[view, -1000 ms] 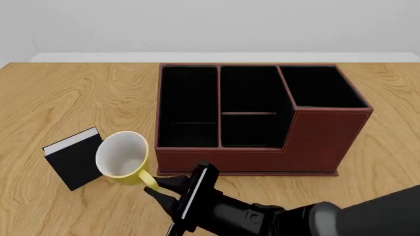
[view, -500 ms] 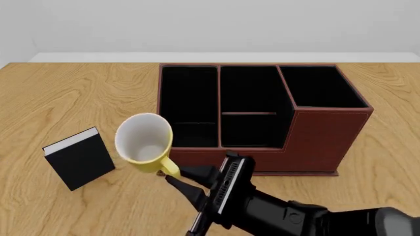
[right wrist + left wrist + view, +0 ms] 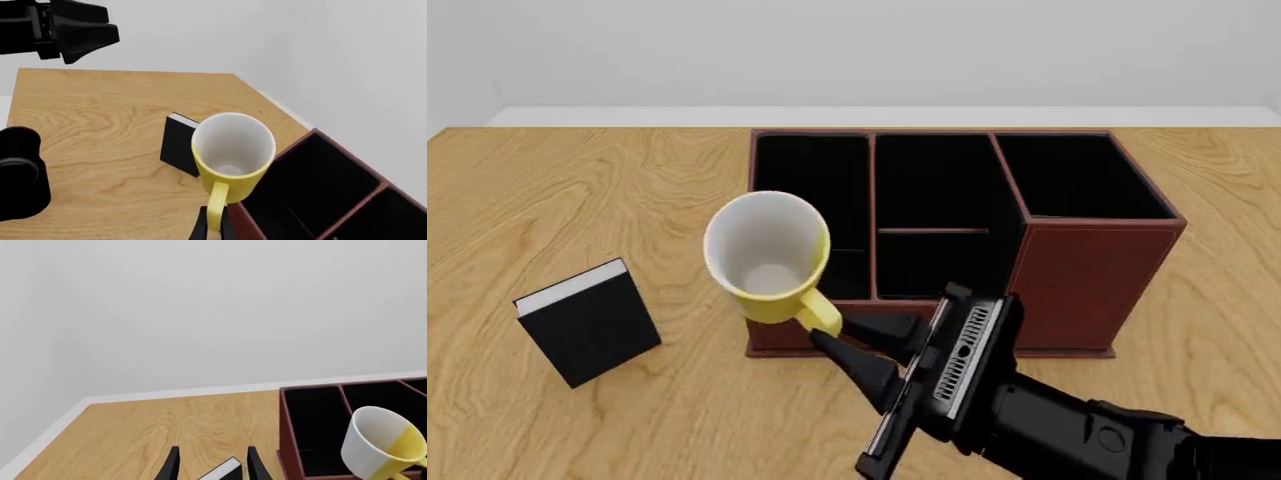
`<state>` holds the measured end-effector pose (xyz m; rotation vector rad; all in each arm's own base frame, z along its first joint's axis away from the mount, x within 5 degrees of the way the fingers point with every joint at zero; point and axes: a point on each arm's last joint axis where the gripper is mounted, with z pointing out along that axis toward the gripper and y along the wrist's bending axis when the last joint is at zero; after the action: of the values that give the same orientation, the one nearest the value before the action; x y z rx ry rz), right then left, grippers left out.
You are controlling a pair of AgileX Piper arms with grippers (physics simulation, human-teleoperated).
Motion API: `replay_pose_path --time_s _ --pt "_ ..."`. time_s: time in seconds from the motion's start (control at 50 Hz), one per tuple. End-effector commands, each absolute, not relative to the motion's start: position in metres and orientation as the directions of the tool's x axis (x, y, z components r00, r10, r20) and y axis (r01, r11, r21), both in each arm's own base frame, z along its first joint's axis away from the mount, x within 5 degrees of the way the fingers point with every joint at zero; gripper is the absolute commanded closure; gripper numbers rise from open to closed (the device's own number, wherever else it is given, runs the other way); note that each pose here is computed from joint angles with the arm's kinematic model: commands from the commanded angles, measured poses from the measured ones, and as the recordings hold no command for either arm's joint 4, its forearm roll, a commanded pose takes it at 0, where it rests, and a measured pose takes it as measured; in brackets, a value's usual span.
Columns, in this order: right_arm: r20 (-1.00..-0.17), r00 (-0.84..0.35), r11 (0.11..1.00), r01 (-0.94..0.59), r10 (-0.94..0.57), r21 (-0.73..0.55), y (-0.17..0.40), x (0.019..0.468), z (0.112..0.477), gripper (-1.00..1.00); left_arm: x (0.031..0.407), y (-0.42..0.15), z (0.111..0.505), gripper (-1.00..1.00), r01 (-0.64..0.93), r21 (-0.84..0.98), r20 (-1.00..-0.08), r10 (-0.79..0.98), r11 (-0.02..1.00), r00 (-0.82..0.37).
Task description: Pick up the yellow and white mug and place it to the right of the caddy.
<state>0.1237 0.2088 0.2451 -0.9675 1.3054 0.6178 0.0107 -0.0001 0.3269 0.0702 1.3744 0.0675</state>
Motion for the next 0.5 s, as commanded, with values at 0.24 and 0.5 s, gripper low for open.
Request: replay_pose_path --time_s 0.24,0.5 --pt "-0.977 0.175 0.539 -0.815 -0.122 -0.214 0.180 0.119 0.276 1.00 0.012 0.000 0.325 -1.00 0.022 0.096 -0.976 0.090 0.995 0.197" --pt "-0.972 0.189 0.569 -0.788 -0.141 -0.236 0.163 0.118 0.286 1.00 0.014 -0.001 0.322 -1.00 0.028 0.093 -0.978 0.086 0.995 0.191"
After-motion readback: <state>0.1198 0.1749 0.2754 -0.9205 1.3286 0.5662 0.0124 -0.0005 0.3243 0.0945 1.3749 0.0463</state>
